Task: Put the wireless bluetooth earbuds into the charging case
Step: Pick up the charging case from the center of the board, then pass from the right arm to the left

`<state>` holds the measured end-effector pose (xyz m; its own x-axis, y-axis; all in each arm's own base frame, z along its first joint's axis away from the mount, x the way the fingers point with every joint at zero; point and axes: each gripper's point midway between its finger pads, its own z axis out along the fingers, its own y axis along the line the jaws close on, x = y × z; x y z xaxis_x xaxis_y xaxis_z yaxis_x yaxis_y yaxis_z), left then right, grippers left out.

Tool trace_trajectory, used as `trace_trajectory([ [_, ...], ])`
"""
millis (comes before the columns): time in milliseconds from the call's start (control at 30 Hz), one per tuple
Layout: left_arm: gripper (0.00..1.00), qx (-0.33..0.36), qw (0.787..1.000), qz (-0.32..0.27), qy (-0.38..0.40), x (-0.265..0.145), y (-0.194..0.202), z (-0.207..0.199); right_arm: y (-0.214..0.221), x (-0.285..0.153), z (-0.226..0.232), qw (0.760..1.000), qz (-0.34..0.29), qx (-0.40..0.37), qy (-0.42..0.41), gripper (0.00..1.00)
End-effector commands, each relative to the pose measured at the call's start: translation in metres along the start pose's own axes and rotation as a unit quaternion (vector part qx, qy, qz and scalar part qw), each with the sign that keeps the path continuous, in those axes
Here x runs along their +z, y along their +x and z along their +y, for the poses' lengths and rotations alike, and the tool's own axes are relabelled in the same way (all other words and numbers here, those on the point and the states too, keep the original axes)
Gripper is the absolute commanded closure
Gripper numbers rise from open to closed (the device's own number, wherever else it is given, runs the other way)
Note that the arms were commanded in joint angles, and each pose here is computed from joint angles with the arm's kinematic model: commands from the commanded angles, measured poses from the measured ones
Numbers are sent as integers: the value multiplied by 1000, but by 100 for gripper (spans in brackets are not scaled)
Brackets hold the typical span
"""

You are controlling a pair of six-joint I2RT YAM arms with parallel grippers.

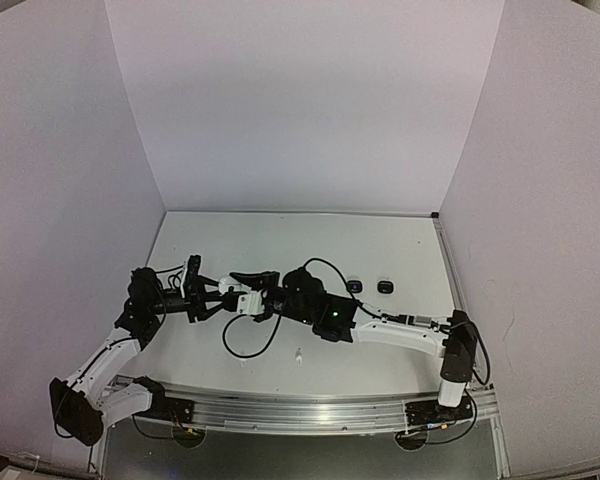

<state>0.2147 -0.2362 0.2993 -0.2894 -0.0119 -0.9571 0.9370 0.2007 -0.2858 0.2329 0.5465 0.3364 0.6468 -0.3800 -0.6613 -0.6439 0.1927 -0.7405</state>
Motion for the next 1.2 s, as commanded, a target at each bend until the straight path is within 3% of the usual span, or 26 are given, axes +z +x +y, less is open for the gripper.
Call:
trace_trajectory([
  [0,62,-1,999,-28,43,-4,-33,-24,-11,-8,-16,999,6,-24,43,93],
  [300,56,9,998,-31,54,-7,-39,-34,-14,-12,-14,997,25,-40,61,94],
  [667,73,7,998,-37,48,-6,-41,-29,-19,-8,-9,998,14,-31,55,94],
  [900,64,-8,998,-28,48,-4,-36,-27,-22,-9,-29,995,18,-30,98,95],
  [1167,64,-9,998,-38,43,-5,-40,-26,-25,-11,-28,995,9,-34,97,96],
])
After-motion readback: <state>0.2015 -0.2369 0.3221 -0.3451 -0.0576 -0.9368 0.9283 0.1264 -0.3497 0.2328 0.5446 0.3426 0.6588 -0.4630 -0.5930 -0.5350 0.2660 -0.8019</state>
